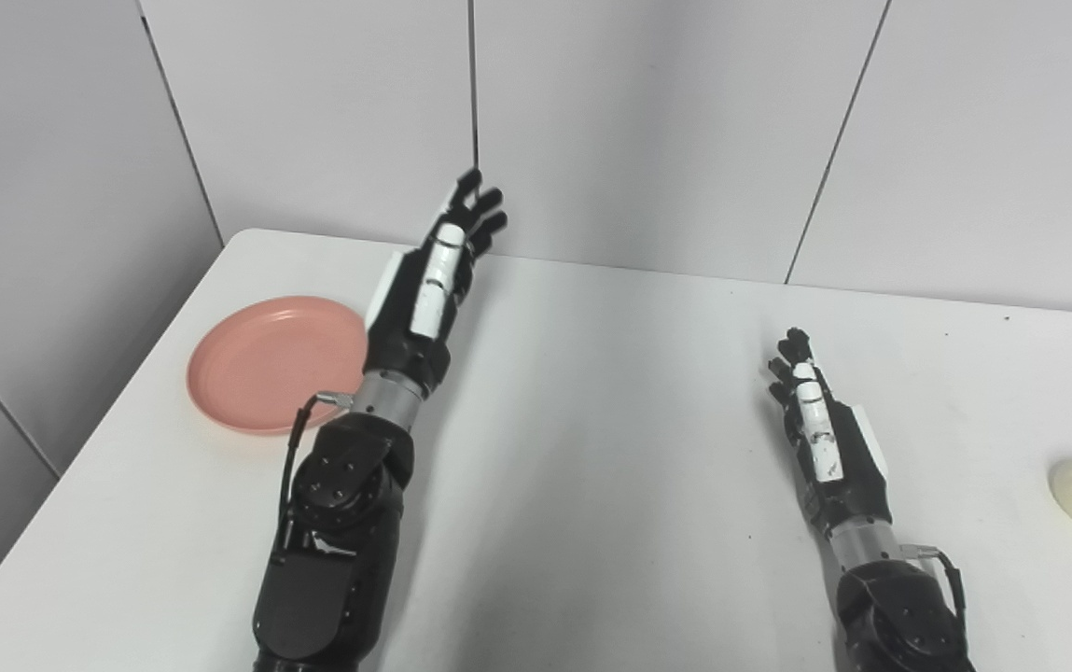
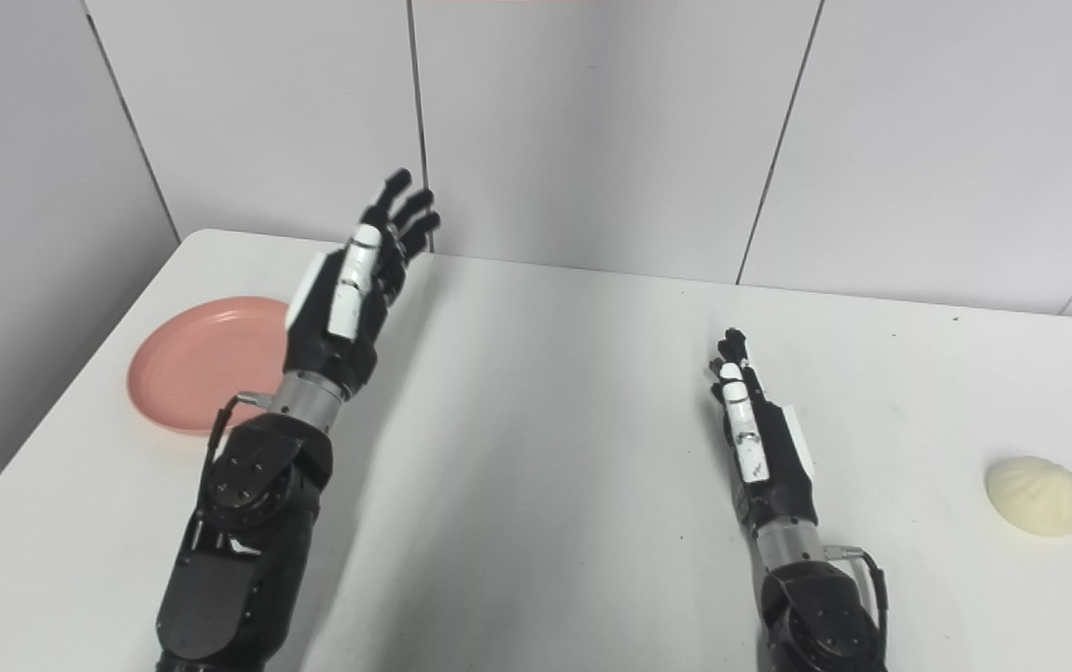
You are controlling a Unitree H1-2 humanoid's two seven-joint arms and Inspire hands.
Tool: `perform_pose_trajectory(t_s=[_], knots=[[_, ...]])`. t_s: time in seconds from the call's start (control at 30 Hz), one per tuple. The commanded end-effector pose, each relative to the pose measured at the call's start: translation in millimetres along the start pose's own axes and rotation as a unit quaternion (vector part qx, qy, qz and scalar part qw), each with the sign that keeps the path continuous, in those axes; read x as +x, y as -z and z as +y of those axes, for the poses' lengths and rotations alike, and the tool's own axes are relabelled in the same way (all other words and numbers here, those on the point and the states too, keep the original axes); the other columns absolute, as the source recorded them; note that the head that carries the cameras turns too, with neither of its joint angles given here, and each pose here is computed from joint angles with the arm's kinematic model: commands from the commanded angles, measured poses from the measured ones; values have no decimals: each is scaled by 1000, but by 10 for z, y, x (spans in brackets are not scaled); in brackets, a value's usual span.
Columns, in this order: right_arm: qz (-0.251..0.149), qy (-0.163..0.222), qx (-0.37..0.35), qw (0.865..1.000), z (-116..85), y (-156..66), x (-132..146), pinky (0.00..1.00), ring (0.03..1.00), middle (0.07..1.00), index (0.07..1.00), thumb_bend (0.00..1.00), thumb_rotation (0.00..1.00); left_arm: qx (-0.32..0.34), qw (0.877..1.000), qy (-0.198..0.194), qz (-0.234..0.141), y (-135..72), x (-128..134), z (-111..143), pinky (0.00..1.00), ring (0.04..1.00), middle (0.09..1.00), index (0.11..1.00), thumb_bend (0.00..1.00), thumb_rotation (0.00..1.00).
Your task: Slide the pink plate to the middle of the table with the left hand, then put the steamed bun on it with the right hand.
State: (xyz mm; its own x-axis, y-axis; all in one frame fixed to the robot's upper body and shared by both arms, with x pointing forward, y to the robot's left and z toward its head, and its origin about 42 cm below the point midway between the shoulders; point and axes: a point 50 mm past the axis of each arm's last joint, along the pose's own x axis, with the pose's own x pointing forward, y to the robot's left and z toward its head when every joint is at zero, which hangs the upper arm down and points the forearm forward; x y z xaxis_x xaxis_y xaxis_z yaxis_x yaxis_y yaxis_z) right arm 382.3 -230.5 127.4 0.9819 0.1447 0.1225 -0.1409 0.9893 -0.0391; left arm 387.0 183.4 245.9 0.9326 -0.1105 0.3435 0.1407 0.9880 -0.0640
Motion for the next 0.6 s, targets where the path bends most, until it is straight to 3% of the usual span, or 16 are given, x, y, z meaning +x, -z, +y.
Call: perform_pose_trajectory(t_s=[0.0,0.3,0.57], knots=[[42,11,-1,999,-120,316,-234,1000,984,999,1000,169,1000,7,999,1,-42,-237,88,25,990,921,932,933,546,1000],[40,9,3,999,-132,313,-233,1000,985,998,1000,177,1000,21,995,-48,-84,-459,10,392,937,927,941,942,540,1000],[40,8,1,999,-153,322,-241,1000,983,1000,1000,177,1000,-1,985,-125,-117,-590,-30,836,965,945,949,947,520,1000]])
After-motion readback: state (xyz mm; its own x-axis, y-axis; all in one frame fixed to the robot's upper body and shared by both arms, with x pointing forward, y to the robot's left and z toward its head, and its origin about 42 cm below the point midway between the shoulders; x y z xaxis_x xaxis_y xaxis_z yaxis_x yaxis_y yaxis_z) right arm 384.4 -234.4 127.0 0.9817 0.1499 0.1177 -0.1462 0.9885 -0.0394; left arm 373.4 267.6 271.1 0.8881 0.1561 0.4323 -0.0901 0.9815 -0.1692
